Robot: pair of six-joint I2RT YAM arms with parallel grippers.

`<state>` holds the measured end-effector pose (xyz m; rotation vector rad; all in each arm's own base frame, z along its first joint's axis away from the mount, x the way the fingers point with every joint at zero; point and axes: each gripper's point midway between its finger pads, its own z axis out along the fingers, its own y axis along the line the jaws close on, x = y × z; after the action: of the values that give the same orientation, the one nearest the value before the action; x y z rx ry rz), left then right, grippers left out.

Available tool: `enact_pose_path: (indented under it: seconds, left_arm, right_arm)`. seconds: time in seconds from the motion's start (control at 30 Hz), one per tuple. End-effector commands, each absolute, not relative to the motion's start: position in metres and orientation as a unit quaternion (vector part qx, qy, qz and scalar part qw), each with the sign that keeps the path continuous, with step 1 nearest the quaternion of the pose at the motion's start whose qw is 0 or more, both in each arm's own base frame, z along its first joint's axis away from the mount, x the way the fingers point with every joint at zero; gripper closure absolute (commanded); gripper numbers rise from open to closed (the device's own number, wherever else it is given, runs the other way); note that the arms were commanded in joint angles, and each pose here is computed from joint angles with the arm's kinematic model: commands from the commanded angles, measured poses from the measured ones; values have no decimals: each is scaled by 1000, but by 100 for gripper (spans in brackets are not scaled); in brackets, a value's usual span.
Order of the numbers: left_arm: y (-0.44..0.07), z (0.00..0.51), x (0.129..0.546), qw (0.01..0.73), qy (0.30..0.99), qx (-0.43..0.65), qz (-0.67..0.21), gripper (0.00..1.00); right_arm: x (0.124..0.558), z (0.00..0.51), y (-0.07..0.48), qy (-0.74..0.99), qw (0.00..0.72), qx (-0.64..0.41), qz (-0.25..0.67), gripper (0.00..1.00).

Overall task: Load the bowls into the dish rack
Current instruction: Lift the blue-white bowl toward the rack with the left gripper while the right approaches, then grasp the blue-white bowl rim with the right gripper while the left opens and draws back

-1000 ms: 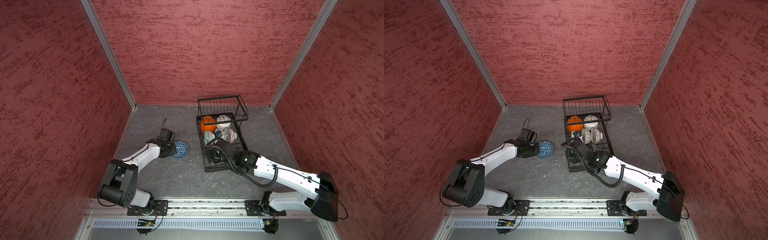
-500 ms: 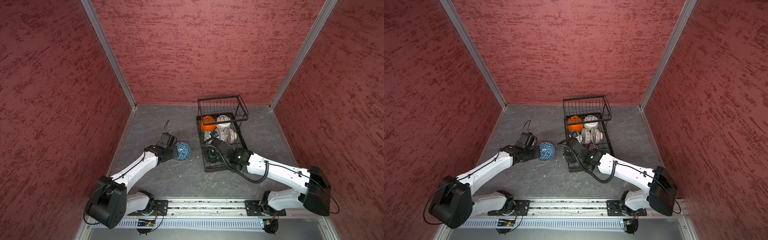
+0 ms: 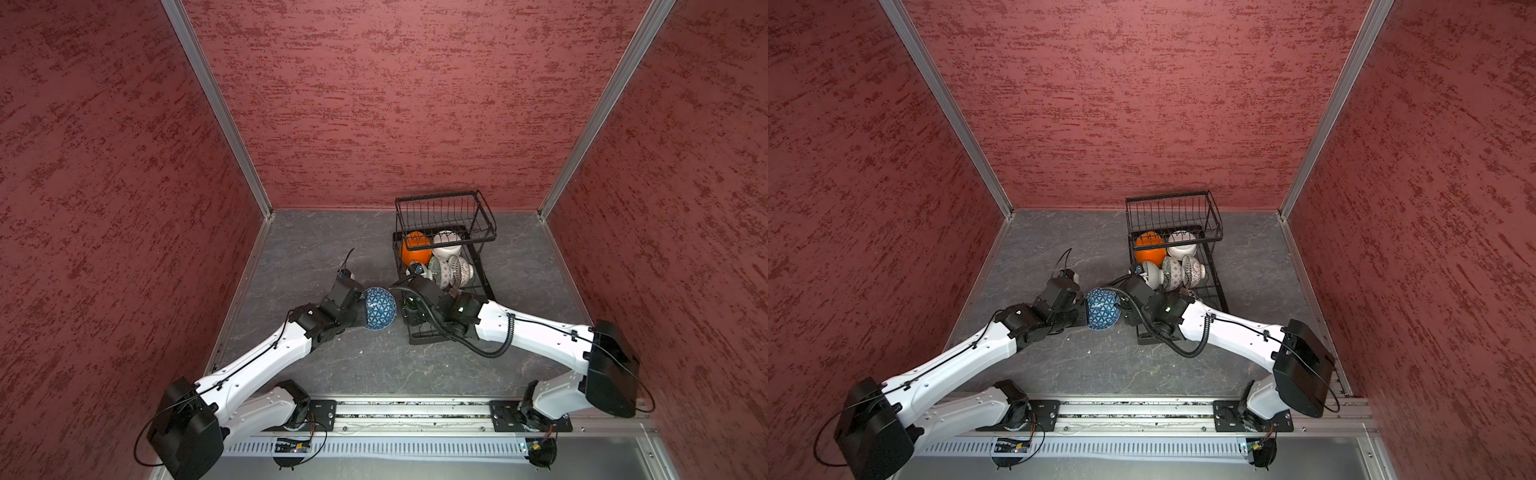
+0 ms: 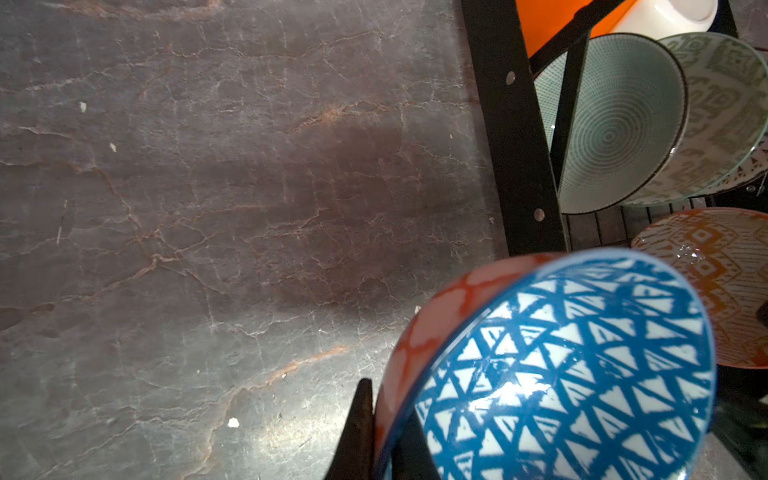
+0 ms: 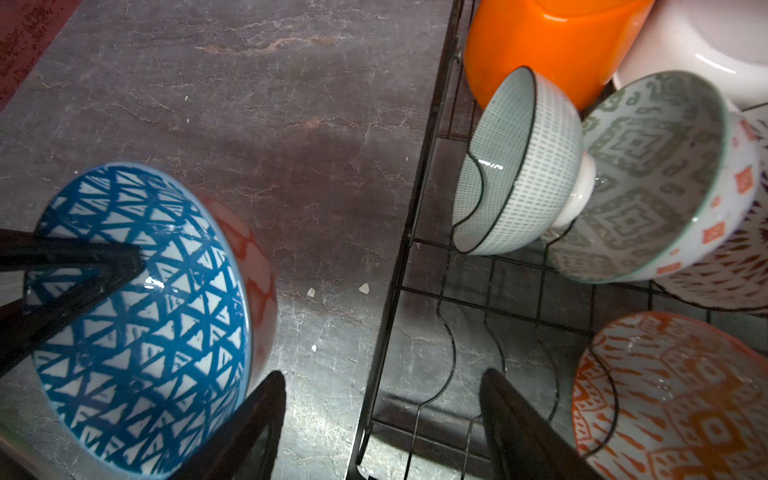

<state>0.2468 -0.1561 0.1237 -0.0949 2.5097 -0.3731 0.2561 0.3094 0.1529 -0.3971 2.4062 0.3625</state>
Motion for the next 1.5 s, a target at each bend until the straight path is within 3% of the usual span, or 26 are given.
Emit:
enact_pose_path:
  seconds: [0.0,0.6,1.27,1.47]
  left_arm:
    - [-163,141,252,320,933,-46,-155,100]
    - [-191,147,260,313,935,-20,-166,100]
    - [-201,161,257,319,930,-5,-182,100]
    - [-201,158,258,317,931,-6,-180,100]
  right_arm:
    - [258,174,326,909,348,-142,179,26]
    - [256,183,328,905,355,-142,188,35]
    - [265,168,336,911,351,-145,164,88]
    - [267,168,333,911,354,-141,157,96]
